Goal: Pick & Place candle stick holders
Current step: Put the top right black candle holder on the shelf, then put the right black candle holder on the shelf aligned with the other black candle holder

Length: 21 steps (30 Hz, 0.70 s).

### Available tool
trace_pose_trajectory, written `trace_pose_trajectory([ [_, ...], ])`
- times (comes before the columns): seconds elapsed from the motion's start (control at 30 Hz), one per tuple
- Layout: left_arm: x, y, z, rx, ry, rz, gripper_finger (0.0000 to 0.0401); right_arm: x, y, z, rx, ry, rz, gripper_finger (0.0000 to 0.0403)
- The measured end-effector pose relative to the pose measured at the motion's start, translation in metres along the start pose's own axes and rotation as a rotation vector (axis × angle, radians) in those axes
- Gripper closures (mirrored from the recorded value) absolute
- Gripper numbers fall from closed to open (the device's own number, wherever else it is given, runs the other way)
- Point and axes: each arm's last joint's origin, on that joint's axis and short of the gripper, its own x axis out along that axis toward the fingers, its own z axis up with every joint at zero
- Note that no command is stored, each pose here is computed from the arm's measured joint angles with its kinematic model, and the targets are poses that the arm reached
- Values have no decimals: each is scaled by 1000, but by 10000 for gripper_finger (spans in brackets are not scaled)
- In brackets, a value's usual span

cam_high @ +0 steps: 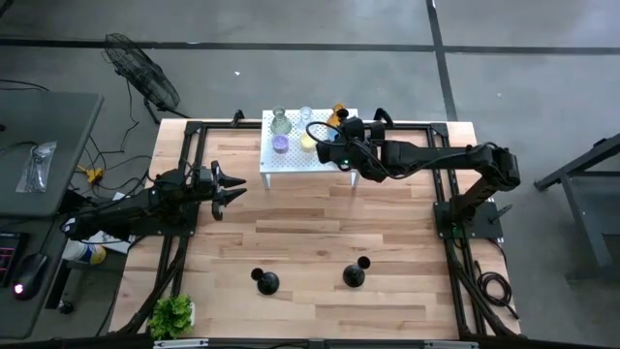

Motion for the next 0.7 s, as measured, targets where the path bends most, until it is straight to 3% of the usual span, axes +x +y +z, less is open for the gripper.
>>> trace_pose_trajectory([
  [0.47, 0, 0, 0, 0, 0, 0, 267, 0, 0, -1, -9, 8, -1, 372],
  [0.7, 0, 0, 0, 0, 0, 0, 267, 1, 0, -1, -9, 7, -3, 320],
])
